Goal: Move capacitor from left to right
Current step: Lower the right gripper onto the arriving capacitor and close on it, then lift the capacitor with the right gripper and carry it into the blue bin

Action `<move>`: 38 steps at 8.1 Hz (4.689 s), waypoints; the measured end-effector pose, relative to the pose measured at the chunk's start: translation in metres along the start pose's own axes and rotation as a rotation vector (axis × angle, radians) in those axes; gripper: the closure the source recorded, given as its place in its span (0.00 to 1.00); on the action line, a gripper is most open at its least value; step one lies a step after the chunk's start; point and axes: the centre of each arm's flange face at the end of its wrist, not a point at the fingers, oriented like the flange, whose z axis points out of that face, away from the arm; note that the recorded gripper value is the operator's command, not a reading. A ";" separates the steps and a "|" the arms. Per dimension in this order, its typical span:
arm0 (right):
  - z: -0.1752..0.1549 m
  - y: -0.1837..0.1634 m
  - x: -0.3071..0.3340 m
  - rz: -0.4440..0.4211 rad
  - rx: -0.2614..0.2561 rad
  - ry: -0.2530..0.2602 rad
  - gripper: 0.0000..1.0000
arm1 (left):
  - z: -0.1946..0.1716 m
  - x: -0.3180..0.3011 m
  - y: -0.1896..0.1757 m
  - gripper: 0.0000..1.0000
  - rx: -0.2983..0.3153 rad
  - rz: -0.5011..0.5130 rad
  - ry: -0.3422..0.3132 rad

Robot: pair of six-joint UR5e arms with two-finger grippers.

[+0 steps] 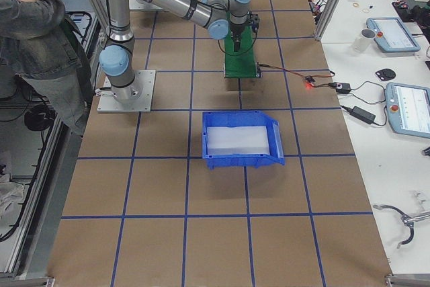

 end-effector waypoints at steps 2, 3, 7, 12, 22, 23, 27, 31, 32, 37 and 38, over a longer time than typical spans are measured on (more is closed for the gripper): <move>0.001 0.001 -0.003 -0.001 -0.002 -0.003 0.04 | 0.000 0.000 0.000 0.00 0.000 0.000 -0.003; 0.001 0.001 -0.003 0.000 -0.002 -0.004 0.04 | 0.000 0.000 0.000 0.00 0.000 0.000 -0.003; 0.008 -0.001 -0.003 0.002 -0.008 -0.006 0.07 | -0.001 0.000 0.000 0.00 0.001 0.000 -0.004; 0.019 -0.004 -0.001 0.002 -0.024 0.008 0.65 | -0.001 0.000 0.001 0.00 0.001 0.001 -0.004; -0.079 -0.011 0.019 0.017 -0.012 0.179 1.00 | 0.000 0.000 0.001 0.00 0.001 0.005 0.001; -0.095 -0.010 0.036 0.029 -0.009 0.212 1.00 | -0.001 0.000 0.001 0.00 0.001 0.005 0.002; -0.138 -0.011 0.148 0.040 -0.061 0.241 1.00 | -0.001 0.000 0.001 0.00 0.001 0.005 0.001; -0.153 -0.007 0.254 -0.019 -0.089 0.264 1.00 | 0.000 0.000 0.001 0.00 0.001 0.005 -0.001; -0.149 -0.009 0.282 -0.039 -0.091 0.272 1.00 | -0.001 0.000 0.001 0.00 0.001 0.004 -0.002; -0.114 -0.025 0.379 -0.149 -0.058 0.300 1.00 | -0.001 0.000 0.001 0.00 0.001 0.005 -0.003; -0.110 -0.027 0.384 -0.165 -0.056 0.303 1.00 | -0.001 0.000 0.001 0.00 0.001 0.005 -0.003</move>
